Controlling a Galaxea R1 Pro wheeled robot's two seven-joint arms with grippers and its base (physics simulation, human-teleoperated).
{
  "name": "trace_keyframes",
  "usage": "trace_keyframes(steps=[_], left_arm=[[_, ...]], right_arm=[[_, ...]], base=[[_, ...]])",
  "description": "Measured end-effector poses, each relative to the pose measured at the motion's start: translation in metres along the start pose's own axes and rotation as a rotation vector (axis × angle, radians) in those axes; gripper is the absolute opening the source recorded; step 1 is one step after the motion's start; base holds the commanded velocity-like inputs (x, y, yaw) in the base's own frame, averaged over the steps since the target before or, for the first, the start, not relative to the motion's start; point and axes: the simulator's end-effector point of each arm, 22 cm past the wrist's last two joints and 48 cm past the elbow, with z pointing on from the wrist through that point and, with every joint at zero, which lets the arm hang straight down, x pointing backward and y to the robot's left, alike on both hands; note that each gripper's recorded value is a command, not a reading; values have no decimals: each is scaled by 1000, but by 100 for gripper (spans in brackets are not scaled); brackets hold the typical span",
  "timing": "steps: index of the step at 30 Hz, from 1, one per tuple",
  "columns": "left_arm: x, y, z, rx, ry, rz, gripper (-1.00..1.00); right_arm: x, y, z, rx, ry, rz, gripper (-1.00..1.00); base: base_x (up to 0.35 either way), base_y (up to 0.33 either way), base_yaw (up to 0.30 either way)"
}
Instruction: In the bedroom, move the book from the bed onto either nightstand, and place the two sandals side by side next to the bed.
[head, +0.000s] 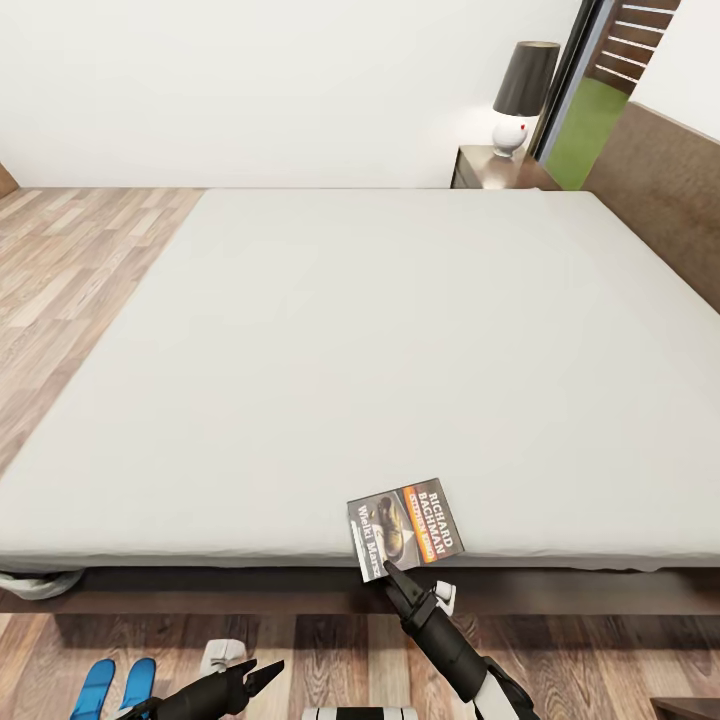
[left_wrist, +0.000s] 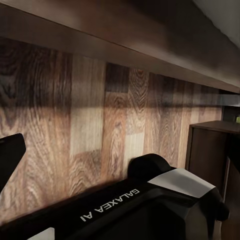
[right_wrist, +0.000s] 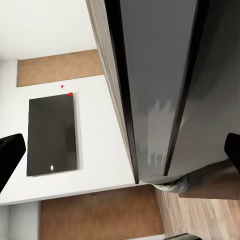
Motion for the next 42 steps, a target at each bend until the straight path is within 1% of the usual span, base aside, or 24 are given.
trace_keyframes(steps=[33, 34, 42], left_arm=[[0, 0, 0, 1, 1, 1, 100], [0, 0, 0, 1, 1, 1, 100], [0, 0, 0, 2, 2, 1, 100]], right_arm=[[-1, 0, 0, -1, 1, -1, 100], [-1, 0, 0, -1, 1, -1, -100], [-1, 0, 0, -1, 0, -2, -100]], base=[[10, 0, 0], [0, 0, 0], [0, 0, 0]])
